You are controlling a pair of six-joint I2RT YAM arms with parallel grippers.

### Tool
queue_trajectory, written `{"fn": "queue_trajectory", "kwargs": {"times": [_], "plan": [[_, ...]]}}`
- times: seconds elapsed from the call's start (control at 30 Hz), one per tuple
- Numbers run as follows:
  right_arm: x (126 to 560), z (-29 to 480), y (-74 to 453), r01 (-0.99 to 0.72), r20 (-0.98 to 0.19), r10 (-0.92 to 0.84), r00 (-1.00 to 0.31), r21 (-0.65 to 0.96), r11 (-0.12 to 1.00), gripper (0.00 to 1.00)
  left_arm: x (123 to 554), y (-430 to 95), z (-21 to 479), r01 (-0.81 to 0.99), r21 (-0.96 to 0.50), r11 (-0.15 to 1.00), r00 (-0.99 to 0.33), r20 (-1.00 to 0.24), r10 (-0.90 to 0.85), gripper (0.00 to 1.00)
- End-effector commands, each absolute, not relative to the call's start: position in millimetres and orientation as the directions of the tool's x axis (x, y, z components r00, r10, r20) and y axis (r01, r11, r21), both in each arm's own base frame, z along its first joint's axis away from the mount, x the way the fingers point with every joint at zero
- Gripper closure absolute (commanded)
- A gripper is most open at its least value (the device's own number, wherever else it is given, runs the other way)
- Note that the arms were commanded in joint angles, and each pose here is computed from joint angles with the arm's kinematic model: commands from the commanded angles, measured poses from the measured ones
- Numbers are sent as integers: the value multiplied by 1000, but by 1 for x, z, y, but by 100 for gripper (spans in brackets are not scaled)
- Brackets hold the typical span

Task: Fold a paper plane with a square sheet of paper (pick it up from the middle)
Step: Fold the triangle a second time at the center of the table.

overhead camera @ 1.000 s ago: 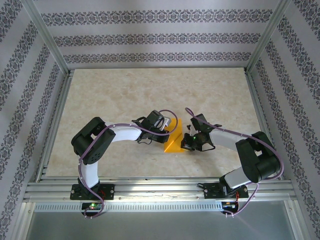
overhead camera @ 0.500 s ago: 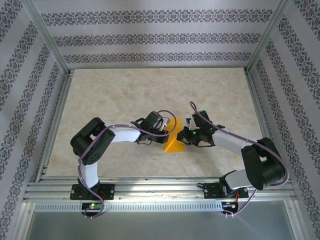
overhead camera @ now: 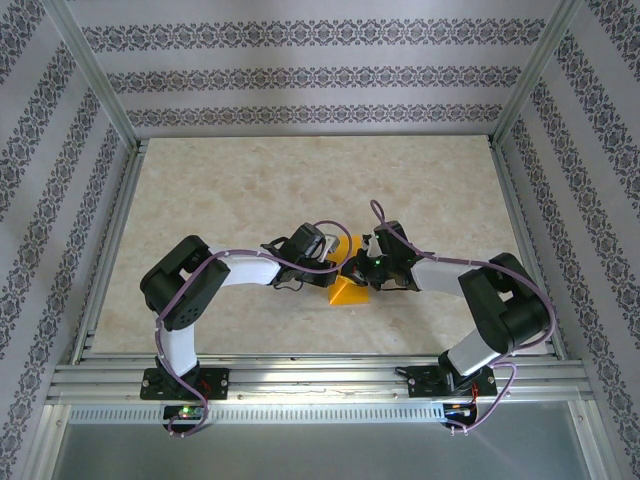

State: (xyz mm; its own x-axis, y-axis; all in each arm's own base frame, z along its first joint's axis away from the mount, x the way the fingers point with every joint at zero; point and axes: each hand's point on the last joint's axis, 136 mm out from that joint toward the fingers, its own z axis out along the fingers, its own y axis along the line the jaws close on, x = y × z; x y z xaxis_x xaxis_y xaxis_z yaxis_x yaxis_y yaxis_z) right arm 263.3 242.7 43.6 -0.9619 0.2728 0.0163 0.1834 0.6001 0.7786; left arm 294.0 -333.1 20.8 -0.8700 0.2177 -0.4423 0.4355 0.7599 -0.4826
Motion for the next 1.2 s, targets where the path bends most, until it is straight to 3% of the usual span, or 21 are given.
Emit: {"fn": "queue_trajectory", "kwargs": {"times": [0.0,0.57,0.9,1.17], "plan": [[258,36,245,195,38,268,-963,784,589,100,286,-316,8,388,-469,794,-898,-386,211,100],[248,5,224,262,73,318,-945,748,610,100,286,-316,6,392,-458,798,-899,-377,225,100],[269,46,218,205,-9,341,-940,784,585,100,287,-316,9,394,-457,798,-897,-379,227,100],[277,26,208,254,20,369,-929,760,598,100,286,-316,8,395,-456,797,-897,-378,228,100]]}}
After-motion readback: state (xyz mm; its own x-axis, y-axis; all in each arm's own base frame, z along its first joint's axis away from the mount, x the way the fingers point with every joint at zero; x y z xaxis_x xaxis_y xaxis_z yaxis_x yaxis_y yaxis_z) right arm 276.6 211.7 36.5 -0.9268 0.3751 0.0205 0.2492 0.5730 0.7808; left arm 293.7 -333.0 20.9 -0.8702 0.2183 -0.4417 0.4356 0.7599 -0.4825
